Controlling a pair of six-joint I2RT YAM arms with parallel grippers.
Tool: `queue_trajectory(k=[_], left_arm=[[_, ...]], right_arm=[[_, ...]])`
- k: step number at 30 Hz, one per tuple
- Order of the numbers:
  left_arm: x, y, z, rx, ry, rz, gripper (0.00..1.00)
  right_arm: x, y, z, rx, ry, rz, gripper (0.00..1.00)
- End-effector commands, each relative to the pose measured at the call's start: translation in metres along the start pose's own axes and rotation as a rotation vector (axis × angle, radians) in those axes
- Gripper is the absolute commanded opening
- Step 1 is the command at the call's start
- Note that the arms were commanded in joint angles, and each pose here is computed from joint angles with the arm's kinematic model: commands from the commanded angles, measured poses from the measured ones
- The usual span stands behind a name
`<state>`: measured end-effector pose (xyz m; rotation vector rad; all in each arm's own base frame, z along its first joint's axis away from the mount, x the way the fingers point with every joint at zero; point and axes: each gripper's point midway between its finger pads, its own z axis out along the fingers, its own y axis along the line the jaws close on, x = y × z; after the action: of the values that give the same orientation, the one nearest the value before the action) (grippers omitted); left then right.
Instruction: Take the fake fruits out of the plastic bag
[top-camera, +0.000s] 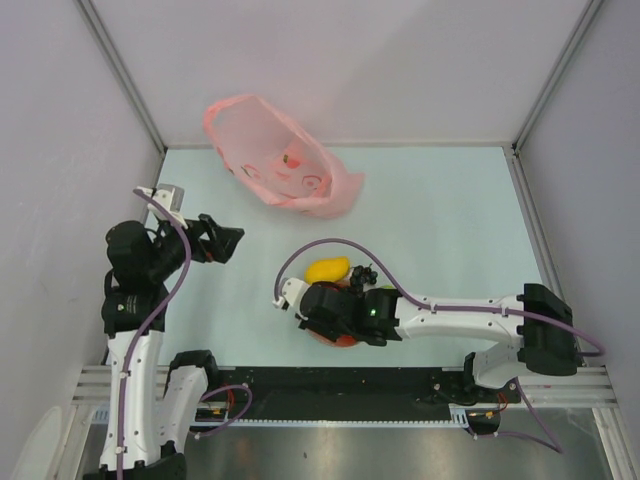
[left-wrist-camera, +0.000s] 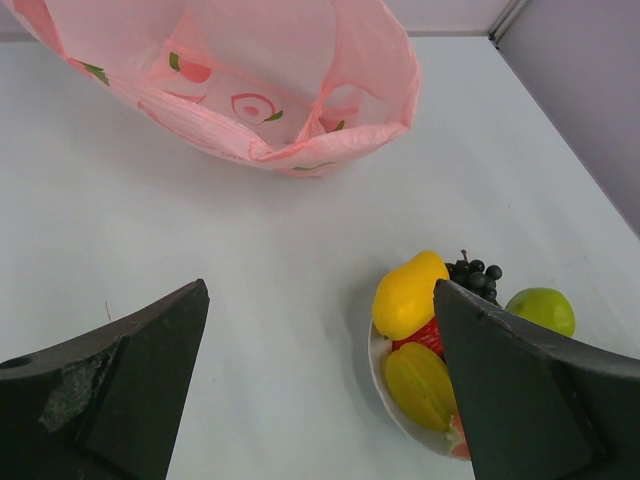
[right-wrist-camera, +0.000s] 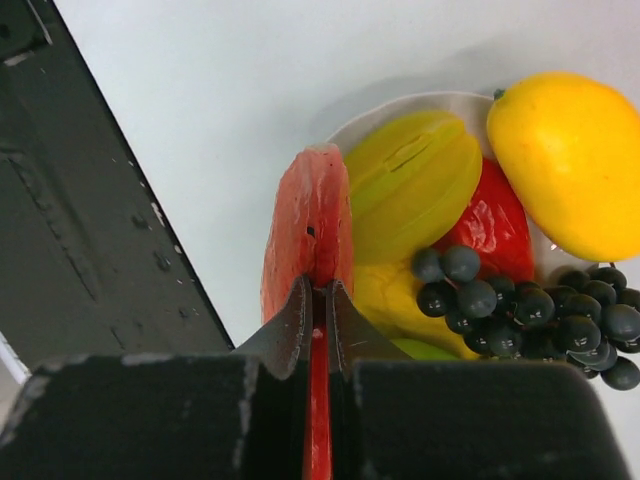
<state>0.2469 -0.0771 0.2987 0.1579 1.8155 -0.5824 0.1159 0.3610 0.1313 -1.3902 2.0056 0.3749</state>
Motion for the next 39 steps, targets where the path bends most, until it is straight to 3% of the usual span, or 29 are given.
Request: queue_trajectory(k=[1, 7, 9, 16, 23, 27, 28, 29, 32, 35, 39], left_arm=[[-0.006, 0.004, 0.004, -0.006, -0.027, -0.007, 1.00], [-0.005, 0.009, 0.008, -0.014, -0.016, -0.018, 1.00], [-0.006, 0.010, 0.009, -0.014, -0.020, -0.020, 1.00], [-0.005, 0.012, 0.011, -0.017, -0.015, -0.031, 1.00], [-0.004, 0.014, 0.011, -0.021, -0.018, -0.035, 1.00], [-0.009, 0.013, 0.010, -0.018, -0.023, -0.030, 1.00], [-0.010, 0.013, 0.010, -0.018, -0.023, -0.026, 1.00], [-0.012, 0.013, 0.010, -0.020, -0.020, -0.025, 1.00], [-0.015, 0.021, 0.007, -0.074, -0.016, 0.004, 1.00], [-0.015, 0.032, 0.004, -0.128, -0.004, 0.052, 1.00], [-0.018, 0.062, -0.004, -0.272, 0.023, 0.217, 1.00]], right_arm=[[-0.016, -0.010, -0.008, -0.005, -0.100, -0.028, 0.00], [-0.003, -0.007, -0.006, -0.035, -0.093, -0.069, 0.01], [-0.002, -0.004, -0.007, -0.054, -0.091, -0.071, 0.05], [-0.002, 0.008, -0.004, -0.119, -0.096, -0.065, 0.34], [-0.007, 0.004, -0.005, -0.098, -0.115, -0.081, 0.41], [-0.018, 0.000, -0.019, -0.084, -0.149, -0.092, 0.50], [-0.033, -0.004, -0.028, -0.071, -0.183, -0.086, 0.55], [-0.050, -0.008, -0.037, -0.052, -0.218, -0.055, 0.68], [-0.105, -0.033, -0.078, -0.015, -0.342, 0.043, 0.82], [-0.125, -0.077, -0.103, 0.074, -0.404, 0.097, 0.85], [-0.092, -0.175, -0.113, 0.288, -0.341, 0.250, 0.86]])
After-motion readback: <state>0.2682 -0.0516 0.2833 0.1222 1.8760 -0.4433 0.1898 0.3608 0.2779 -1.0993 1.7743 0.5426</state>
